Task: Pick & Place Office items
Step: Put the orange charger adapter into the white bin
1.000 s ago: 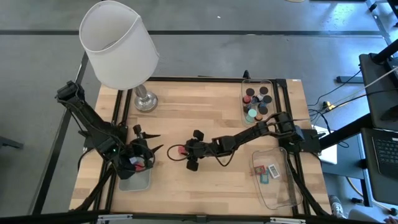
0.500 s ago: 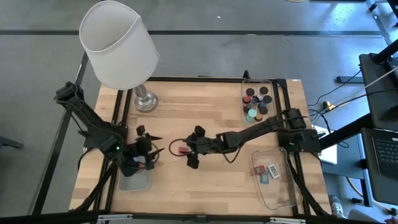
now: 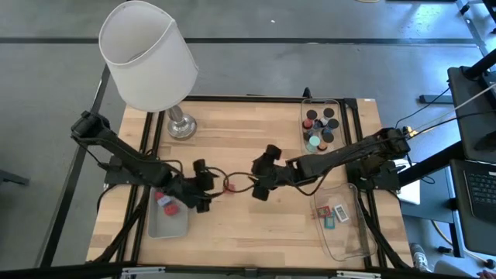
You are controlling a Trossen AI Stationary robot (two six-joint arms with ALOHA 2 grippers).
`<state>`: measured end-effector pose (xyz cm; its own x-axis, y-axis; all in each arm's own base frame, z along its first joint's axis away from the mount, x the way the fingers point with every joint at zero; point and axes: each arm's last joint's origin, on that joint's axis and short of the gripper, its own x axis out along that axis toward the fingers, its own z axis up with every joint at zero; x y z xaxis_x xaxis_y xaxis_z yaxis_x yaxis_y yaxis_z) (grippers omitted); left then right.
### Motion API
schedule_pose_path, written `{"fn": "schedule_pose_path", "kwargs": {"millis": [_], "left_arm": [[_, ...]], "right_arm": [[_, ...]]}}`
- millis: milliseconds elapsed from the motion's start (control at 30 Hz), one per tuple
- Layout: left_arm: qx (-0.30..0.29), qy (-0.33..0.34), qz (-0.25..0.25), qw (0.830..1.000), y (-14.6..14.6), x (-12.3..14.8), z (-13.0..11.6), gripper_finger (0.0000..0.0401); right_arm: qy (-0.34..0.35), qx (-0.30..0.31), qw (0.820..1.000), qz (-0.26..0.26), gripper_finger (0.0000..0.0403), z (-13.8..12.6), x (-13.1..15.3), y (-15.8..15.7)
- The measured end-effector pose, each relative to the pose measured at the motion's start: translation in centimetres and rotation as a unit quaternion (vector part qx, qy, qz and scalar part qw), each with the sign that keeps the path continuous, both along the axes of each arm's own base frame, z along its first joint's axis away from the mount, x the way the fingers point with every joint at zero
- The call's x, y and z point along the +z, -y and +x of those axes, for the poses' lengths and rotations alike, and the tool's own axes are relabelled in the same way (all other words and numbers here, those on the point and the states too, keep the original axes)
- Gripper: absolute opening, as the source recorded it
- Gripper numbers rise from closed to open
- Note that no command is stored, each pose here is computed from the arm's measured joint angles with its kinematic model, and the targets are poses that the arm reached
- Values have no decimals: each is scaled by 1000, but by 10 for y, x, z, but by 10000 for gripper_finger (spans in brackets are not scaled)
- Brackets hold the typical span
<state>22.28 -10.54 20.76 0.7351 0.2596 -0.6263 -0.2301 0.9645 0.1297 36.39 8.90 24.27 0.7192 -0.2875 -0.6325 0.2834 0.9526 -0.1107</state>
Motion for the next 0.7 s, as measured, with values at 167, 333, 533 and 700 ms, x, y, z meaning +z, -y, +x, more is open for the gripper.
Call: {"fn": "schedule_pose_path", "kwargs": {"millis": [167, 333, 533, 700], "left_arm": [[-76, -29, -11, 997, -4, -14, 21, 279], [-92, -55, 1, 994, -16, -23, 31, 279], [-74, -61, -20, 995, -35, -25, 39, 279], [-95, -70, -63, 991, -42, -25, 41, 279]], "right_arm": [[-88, -28, 995, -28, 279, -16, -11, 3], [-141, -32, 989, -36, 279, -32, -27, 8], [-152, -59, 986, -14, 279, -68, -41, 18], [-76, -75, 994, 30, 279, -104, -46, 24]]}}
